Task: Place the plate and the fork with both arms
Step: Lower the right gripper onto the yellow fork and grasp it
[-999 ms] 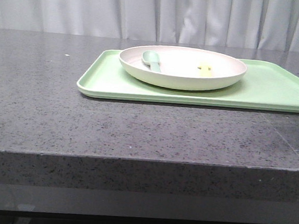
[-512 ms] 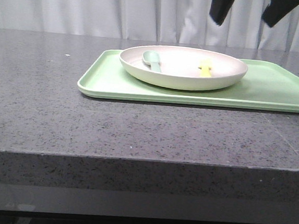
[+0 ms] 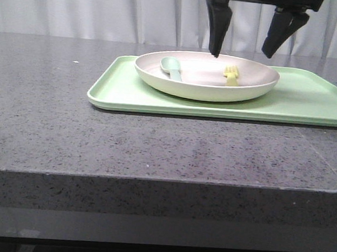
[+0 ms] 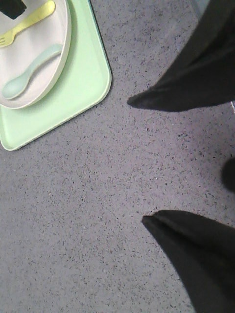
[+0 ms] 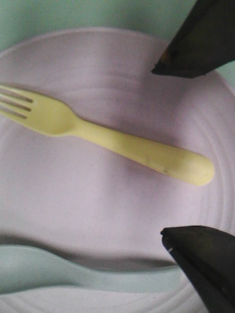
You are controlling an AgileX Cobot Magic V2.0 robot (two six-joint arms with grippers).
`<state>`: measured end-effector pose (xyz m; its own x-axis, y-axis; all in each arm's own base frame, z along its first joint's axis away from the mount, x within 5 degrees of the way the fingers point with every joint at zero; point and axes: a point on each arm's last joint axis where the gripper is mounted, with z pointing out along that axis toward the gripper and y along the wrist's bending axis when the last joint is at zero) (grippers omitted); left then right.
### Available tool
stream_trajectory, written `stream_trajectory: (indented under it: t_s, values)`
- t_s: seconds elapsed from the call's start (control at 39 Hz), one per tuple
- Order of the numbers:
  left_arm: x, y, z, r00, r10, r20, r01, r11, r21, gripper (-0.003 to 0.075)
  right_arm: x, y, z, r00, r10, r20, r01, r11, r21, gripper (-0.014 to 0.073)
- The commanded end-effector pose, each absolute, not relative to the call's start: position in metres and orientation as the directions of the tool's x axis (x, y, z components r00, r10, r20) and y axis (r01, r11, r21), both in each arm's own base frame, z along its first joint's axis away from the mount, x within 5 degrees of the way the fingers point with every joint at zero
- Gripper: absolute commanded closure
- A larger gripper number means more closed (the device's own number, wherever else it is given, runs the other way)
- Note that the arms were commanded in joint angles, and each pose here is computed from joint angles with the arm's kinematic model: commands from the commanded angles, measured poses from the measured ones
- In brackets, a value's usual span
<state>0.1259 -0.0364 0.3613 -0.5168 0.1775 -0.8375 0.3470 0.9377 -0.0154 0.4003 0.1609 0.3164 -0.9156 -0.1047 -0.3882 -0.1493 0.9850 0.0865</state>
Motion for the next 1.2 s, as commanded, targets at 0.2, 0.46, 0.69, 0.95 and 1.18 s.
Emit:
stream_trajectory:
  t_s: [0.2, 0.46, 0.69, 0.95, 1.18]
  values:
    - [0.128, -0.037, 0.377, -0.429, 0.134, -0.893, 0.334, 0.942, -0.019, 0.0290, 0.413, 0.164, 0.334, -0.893, -0.081, -0.442, -0.130, 0.988, 0.080, 0.0129]
    - [0.128, -0.037, 0.377, -0.429, 0.134, -0.893, 0.334, 0.942, -0.019, 0.0290, 0.425, 0.166, 0.319, -0.906, -0.068, -0.417, -0.108, 0.991, 0.074, 0.0174]
    - [0.128, -0.037, 0.377, -0.429, 0.134, -0.893, 0.334, 0.942, -0.019, 0.0290, 0.429, 0.162, 0.314, -0.912, -0.039, -0.407, -0.078, 0.994, 0.078, 0.0174]
    - [0.128, -0.037, 0.377, -0.429, 0.134, -0.893, 0.334, 0.942, -0.019, 0.0290, 0.430, 0.156, 0.313, -0.921, -0.023, -0.389, -0.057, 0.996, 0.075, 0.0192]
    - [0.128, -0.037, 0.377, -0.429, 0.134, -0.893, 0.334, 0.942, -0.019, 0.0290, 0.431, 0.154, 0.311, -0.923, -0.020, -0.385, -0.053, 0.996, 0.074, 0.0286]
